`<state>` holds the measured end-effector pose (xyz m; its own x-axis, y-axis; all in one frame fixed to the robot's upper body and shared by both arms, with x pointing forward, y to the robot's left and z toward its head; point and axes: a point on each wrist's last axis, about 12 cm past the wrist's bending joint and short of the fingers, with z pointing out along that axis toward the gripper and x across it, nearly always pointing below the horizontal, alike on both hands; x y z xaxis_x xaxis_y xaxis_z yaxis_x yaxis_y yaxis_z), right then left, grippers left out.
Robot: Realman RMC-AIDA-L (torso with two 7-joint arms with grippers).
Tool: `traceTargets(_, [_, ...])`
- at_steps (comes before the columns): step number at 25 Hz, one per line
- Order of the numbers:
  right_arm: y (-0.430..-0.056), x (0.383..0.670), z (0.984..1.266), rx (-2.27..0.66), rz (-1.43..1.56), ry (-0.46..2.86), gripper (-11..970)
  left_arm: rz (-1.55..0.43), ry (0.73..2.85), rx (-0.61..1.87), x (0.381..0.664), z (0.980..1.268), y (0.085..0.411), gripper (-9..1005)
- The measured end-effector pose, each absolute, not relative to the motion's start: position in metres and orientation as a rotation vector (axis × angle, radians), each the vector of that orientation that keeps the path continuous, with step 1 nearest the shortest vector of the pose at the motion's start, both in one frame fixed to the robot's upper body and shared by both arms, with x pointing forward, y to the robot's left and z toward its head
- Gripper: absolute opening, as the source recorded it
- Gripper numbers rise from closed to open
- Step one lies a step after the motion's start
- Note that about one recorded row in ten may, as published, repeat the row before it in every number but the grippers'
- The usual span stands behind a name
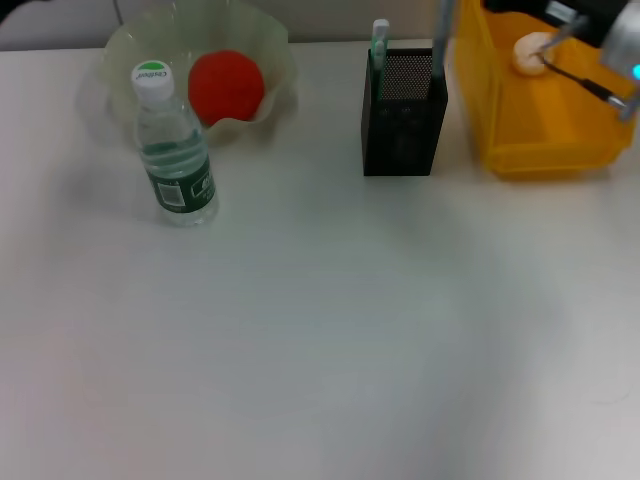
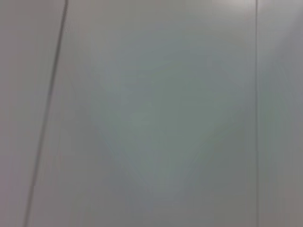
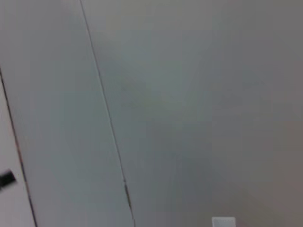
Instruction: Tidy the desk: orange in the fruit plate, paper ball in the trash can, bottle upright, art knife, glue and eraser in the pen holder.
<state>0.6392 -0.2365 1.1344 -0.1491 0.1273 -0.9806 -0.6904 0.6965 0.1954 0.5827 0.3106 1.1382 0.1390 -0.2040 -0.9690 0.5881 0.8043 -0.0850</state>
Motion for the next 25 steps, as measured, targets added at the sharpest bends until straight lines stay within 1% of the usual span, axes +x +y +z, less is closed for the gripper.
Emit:
traceTargets(1, [-0.237,0.639,1.134,-0.475,0.76,1.569,133,-0.577,1.305,0.349,0.583,1.14,0.313,613])
traceTargets(5, [-0.213,0.658,1.14,-0.508,0.699,1.584,132,-0.548,1.288,0.353,0.588,1.145,0.315,613])
traceTargets(10, [-0.203,0.667,1.14,-0.493,0.675,1.616,132,-0.512,1.268,0.378,0.593,1.153,0.319,613])
traceTargets(22, [-0.2,0.66,1.129,-0.481,0.715,1.642,132,-0.484,1.246,0.381,0.596,1.161,0.325,613])
traceTargets(25, [-0.201,0.658,1.127,-0.478,0.715,1.647,152,-0.495,1.246,0.376,0.596,1.162,0.325,613])
